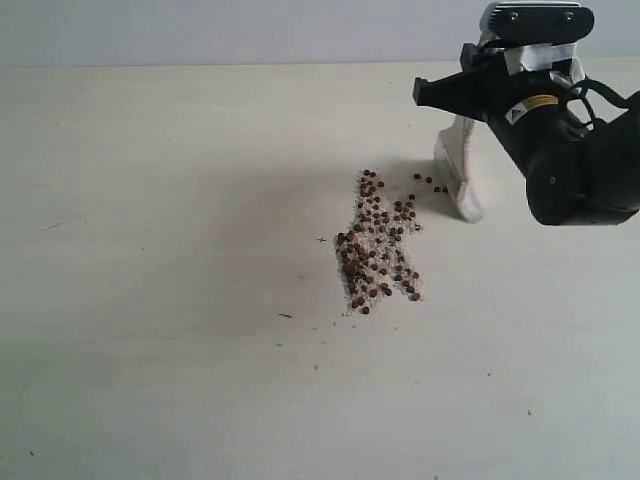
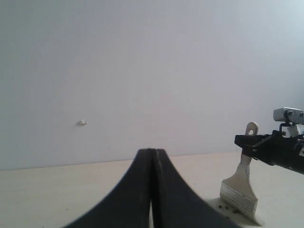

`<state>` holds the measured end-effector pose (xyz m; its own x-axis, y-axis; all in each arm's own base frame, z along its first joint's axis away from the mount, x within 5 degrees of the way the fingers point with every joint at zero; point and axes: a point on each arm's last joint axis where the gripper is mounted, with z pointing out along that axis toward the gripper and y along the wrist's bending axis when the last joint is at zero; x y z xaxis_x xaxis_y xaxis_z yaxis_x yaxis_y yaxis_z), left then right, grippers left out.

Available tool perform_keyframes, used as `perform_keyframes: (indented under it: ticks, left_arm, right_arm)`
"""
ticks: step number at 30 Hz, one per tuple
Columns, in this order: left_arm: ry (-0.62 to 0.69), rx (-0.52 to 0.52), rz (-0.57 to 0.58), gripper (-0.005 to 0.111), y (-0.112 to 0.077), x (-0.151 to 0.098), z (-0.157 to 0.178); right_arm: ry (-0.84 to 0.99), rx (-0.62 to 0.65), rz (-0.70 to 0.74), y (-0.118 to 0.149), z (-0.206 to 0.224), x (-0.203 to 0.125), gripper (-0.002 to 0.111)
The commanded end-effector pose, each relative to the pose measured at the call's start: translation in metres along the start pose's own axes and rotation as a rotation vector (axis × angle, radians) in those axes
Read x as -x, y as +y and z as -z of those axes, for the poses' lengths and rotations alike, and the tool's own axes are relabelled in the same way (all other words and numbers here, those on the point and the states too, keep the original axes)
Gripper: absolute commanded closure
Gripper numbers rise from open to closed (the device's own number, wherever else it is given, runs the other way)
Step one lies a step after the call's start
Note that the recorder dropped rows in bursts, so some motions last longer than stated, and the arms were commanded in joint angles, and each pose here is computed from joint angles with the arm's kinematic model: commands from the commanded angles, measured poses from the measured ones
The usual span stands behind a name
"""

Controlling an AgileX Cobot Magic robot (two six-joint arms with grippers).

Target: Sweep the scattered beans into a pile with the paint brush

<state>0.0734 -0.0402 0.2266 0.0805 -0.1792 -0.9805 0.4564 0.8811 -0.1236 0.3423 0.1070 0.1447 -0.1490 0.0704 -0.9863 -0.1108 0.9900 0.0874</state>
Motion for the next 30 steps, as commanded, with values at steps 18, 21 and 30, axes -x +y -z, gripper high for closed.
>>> perform_keyframes:
  ticks: [18, 21, 30]
  left_arm:
    - [-0.005, -0.001, -0.003, 0.107, 0.000, 0.000, 0.001]
    - [-0.005, -0.001, -0.003, 0.107, 0.000, 0.000, 0.001]
    - [-0.004, -0.002, -0.004, 0.107, 0.000, 0.000, 0.001]
  right_arm:
    - [0.019, 0.130, -0.321, 0.012, -0.005, -0.003, 0.108]
    - [0.041, 0.123, -0.305, 0.013, -0.010, -0.006, 0.108]
    - [0.015, 0.109, -0.143, 0.013, 0.010, 0.048, 0.108]
